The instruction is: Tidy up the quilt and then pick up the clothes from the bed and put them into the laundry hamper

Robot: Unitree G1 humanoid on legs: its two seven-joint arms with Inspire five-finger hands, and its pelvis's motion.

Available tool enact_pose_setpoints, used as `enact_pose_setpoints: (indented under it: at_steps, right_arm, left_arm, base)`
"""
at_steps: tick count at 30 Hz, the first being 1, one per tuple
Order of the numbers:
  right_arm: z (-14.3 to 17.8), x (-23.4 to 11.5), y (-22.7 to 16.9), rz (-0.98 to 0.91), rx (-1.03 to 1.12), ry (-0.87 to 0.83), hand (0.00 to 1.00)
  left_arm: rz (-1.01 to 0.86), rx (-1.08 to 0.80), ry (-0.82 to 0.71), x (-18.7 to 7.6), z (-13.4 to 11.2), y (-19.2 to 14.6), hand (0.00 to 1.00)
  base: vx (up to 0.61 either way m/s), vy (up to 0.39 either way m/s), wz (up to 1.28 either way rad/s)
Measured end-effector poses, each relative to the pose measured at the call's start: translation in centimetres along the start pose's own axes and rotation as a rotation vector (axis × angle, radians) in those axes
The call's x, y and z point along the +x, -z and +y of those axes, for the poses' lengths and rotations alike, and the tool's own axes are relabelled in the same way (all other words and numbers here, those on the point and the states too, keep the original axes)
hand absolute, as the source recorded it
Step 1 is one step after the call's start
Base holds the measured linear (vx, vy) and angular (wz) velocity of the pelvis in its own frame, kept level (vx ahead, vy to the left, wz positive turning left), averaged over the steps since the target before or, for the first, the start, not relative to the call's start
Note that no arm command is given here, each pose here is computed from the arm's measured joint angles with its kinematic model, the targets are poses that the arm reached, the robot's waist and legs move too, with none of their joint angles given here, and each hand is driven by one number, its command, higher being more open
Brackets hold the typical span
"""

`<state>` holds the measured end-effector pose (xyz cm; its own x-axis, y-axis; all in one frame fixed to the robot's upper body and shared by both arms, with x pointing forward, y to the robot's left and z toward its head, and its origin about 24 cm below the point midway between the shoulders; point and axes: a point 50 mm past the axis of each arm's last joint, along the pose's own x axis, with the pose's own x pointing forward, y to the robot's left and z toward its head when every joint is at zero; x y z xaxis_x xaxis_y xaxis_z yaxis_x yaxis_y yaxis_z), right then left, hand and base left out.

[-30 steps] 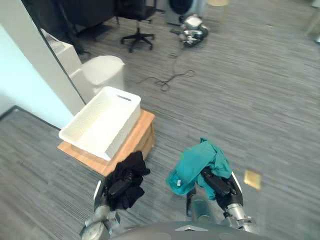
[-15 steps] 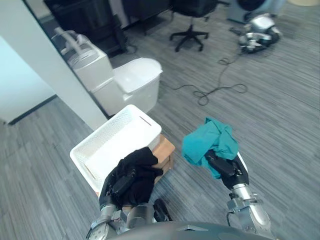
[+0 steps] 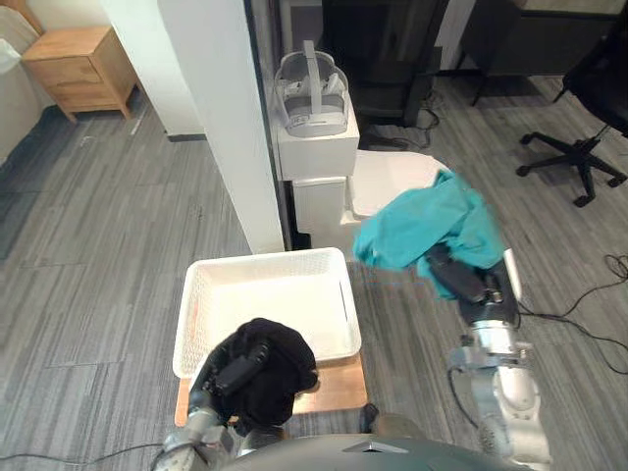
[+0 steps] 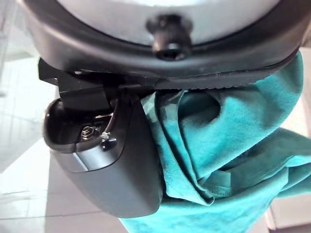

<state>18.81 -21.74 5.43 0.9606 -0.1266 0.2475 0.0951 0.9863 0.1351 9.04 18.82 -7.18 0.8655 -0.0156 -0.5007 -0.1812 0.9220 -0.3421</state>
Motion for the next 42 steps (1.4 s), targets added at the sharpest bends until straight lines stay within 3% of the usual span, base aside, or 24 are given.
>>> enact_pose_setpoints:
  at_steps: [6,11,15,19,21,26,31,36,42]
  right_arm:
    - [-2.3,-1.5,-1.0,-0.026,0.025,0.159,0.00]
    - [-1.7,-1.4,-1.3,-0.052,0.041,0.157,0.00]
    - [-1.9,-0.7,-2.0,-0.088,0.020,0.143,0.00]
    - [-3.0,2.8,-5.0,-0.201,-0.136,0.095,0.00]
    - [-2.8,4.3,-5.8,-0.217,-0.155,0.088,0.00]
    - [-1.5,7.8,-8.5,-0.301,-0.298,-0.001,0.00]
    - [-0.2,8.6,-10.2,-0.359,-0.360,-0.081,0.00]
    - [4.9,10.9,-11.7,-0.429,-0.367,-0.302,0.00]
    - [6.4,13.0,-10.8,-0.299,-0.406,-0.406,0.00]
  left_arm:
    - [0.000,0.054,0.075,0.0,-0.6,-0.3,0.00]
    - [-0.011,0.124,0.148,0.9,-1.1,-1.2,0.00]
    - [0.047,0.123,0.196,0.9,-1.7,0.2,0.00]
    - [0.111,0.115,0.277,1.2,-3.3,1.7,0.00]
    - [0.119,0.150,0.288,1.9,-2.7,1.2,0.00]
    - [0.157,0.188,0.293,1.9,-1.6,1.3,0.00]
    - [0.165,0.189,0.297,2.3,-1.6,1.4,0.00]
    - [0.115,0.206,0.249,3.2,-1.6,0.2,0.00]
    - [-0.058,0.149,0.222,4.0,-2.9,-3.2,0.00]
  base:
    - [0.07,0.031,0.11]
    - [-0.05,0.047,0.30]
    - [-0.12,0.128,-0.08]
    - [-0.03,0.253,-0.20]
    - [-0.11,0.311,-0.10]
    - [-0.15,0.202,-0.24]
    - [-0.10,0.114,0.23]
    - [-0.02,0.030,0.02]
    - [0.01,-0.061,0.12]
